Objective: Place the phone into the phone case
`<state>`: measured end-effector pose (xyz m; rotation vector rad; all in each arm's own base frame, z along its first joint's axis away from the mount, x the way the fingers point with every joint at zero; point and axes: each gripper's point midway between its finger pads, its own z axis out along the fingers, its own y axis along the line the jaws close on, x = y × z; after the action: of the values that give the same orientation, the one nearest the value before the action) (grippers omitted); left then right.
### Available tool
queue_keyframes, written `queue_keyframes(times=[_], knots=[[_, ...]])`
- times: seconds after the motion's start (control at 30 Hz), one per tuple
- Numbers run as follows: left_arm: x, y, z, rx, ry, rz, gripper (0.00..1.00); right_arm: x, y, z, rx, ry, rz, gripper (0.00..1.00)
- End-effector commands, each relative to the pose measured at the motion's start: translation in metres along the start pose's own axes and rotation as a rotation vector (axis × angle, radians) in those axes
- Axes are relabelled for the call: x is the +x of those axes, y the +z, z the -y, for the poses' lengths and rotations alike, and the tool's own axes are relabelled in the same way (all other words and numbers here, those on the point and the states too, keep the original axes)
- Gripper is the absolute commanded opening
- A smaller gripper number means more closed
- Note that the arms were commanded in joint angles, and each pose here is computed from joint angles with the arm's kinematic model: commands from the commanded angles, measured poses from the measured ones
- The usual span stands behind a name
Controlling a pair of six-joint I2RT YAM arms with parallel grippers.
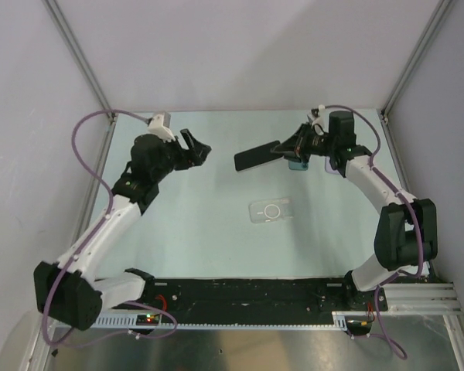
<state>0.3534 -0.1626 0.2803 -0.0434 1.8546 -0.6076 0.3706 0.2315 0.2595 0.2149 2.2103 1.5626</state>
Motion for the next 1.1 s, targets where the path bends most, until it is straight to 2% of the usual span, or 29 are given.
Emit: queue_keyframes(times=[0.0,0.3,0.5,0.77,1.07], knots=[[0.061,-0.004,0.046,0.272,-0.447,-0.332,0.83,0.005,-0.014,-0.031,-0.107,-0.072,0.036,0.00],[0.067,0.010,0.071,0.487,-0.747,-0.383,0.85,0.016,-0.009,-0.025,-0.175,-0.041,0.011,0.00],[0.055,0.015,0.081,0.576,-0.898,-0.370,0.81,0.020,-0.002,-0.034,-0.238,-0.030,-0.019,0.00],[0.044,0.018,0.086,0.641,-1.001,-0.368,0.70,0.030,0.008,-0.039,-0.299,-0.017,-0.088,0.00],[0.053,0.013,0.085,0.643,-1.024,-0.396,0.48,0.027,0.016,-0.034,-0.323,0.009,-0.107,0.00]])
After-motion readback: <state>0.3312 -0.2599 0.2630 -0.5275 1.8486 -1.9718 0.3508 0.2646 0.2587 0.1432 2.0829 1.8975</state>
